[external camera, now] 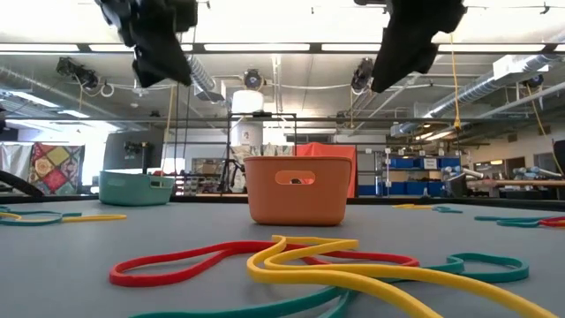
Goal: Sort rubber bands into baskets
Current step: Put the red rubber band into the green bin
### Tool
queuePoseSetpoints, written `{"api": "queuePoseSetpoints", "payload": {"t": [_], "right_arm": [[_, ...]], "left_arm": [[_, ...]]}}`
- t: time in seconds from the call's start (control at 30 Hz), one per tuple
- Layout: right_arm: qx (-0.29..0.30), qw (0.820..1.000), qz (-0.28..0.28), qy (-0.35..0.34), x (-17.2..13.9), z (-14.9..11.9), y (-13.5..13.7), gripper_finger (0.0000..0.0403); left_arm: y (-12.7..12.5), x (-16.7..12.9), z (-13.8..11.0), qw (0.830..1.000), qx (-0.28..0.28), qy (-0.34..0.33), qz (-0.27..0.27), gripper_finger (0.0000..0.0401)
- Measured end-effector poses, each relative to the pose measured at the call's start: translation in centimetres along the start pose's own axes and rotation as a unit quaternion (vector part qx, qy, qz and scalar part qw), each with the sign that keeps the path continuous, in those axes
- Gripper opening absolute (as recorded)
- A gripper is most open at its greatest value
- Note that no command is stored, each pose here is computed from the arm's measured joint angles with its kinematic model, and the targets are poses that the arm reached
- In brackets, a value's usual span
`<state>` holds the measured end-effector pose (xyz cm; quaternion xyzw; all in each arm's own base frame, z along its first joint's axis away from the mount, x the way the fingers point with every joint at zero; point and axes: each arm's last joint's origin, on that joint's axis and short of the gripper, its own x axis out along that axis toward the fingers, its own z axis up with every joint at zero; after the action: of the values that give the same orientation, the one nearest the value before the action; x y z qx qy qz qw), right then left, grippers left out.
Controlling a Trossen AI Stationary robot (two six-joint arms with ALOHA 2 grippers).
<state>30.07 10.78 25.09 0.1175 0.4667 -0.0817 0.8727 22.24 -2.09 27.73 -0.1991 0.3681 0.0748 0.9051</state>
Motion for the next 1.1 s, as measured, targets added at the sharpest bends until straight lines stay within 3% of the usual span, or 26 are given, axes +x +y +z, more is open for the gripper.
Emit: {"api": "queuePoseSetpoints", "payload": {"t": [0.33,0.7,0.97,1.1], "right_arm": [[0.000,0.997,-0.073,0.034,-0.3,-1.6,-0.3,0.0133],[0.007,0.992,-0.098,0.077,-1.1,-3.7,0.7,0.0133],[0.005,0.990,-0.106,0.093,-1.8,-5.2,1.6,0.0133],[0.011,0.990,-0.103,0.094,-1.9,-5.6,2.1,0.0133]], "left_arm": [[-8.0,6.6,-3.4,0.998,0.002,-0.021,-0.056,0.0092],[-12.1,13.3,-7.8,0.995,-0.031,-0.034,-0.089,0.0092],[-15.7,16.8,-10.2,0.992,0.074,0.003,-0.105,0.0092],[-16.4,18.3,-10.6,0.993,0.084,0.017,-0.082,0.0092]]}}
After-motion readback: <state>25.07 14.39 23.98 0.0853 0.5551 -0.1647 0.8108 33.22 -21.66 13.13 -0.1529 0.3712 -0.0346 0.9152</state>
